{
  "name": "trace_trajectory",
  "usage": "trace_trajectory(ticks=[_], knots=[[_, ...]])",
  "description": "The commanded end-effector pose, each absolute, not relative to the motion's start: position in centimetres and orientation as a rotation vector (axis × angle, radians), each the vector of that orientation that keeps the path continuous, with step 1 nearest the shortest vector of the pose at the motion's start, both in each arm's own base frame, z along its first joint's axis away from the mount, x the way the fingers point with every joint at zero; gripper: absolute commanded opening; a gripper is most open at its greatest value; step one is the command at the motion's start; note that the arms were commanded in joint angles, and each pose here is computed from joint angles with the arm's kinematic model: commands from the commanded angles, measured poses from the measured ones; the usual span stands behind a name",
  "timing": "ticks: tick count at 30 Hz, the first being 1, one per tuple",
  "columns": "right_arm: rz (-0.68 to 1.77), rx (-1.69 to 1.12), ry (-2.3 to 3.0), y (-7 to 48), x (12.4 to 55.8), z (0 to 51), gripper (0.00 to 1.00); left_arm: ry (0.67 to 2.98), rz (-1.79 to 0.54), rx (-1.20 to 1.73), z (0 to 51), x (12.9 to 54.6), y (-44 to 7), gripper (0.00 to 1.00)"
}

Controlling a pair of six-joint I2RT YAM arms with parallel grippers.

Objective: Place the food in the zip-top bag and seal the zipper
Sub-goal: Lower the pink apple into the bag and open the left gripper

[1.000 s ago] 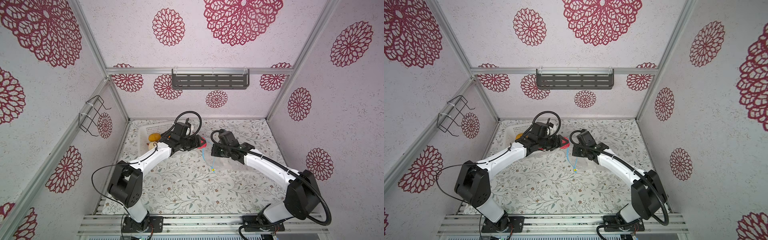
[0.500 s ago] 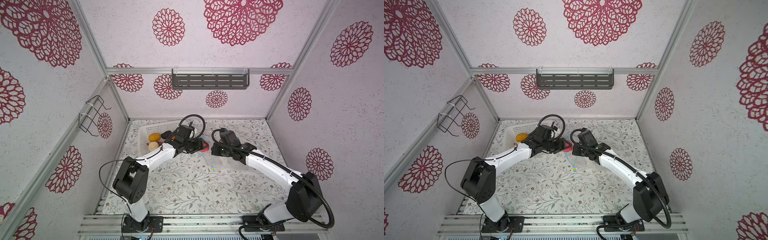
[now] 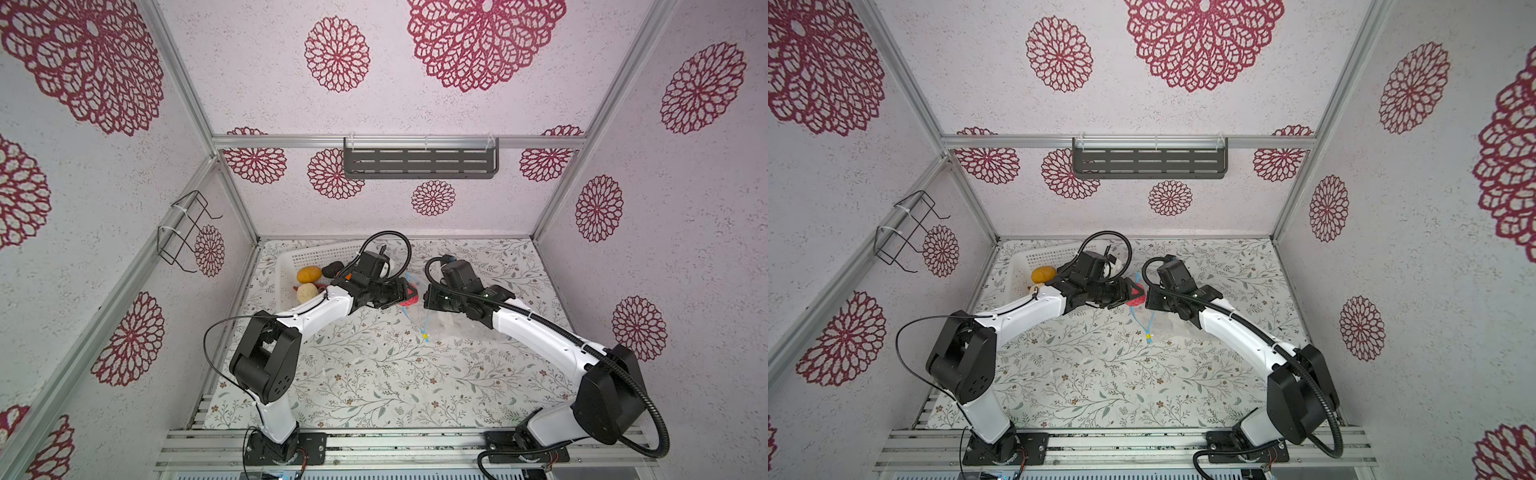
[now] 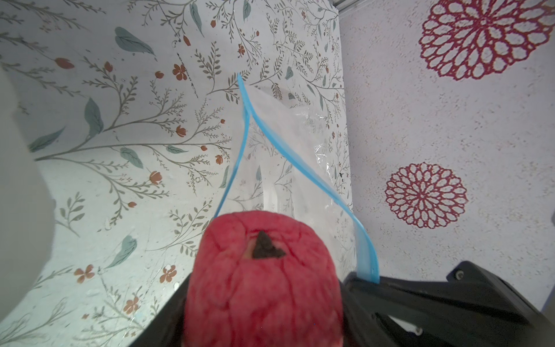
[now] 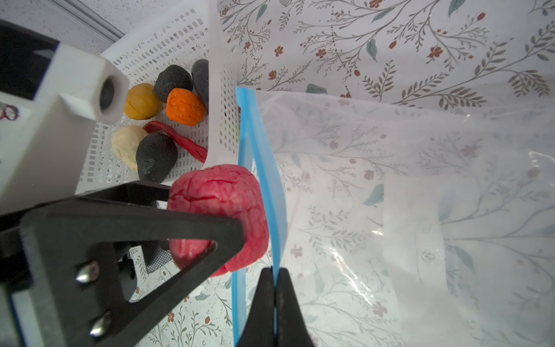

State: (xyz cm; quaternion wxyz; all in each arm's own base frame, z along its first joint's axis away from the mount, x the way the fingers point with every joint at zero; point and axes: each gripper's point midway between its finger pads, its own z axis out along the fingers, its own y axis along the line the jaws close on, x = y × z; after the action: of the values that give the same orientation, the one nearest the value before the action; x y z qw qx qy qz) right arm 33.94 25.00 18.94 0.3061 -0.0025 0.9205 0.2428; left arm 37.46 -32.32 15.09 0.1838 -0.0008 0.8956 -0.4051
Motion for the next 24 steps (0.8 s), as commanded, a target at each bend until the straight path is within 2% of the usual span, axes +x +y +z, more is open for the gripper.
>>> trace_trajectory(ticks=[1, 13, 24], knots=[[0.683, 0.011, 2.395, 25.0, 34.2, 20.2, 0.0, 2.514, -1.143, 0.037, 15.3, 37.7, -32.9, 0.52], [0.692, 0.013, 2.399, 25.1, 34.2, 20.0, 0.0, 2.519, -1.147, 0.048, 15.1, 37.7, -33.4, 0.53], [0.706, 0.019, 2.402, 25.2, 34.2, 19.8, 0.0, 2.512, -1.161, 0.07, 15.5, 37.8, -34.0, 0.62]])
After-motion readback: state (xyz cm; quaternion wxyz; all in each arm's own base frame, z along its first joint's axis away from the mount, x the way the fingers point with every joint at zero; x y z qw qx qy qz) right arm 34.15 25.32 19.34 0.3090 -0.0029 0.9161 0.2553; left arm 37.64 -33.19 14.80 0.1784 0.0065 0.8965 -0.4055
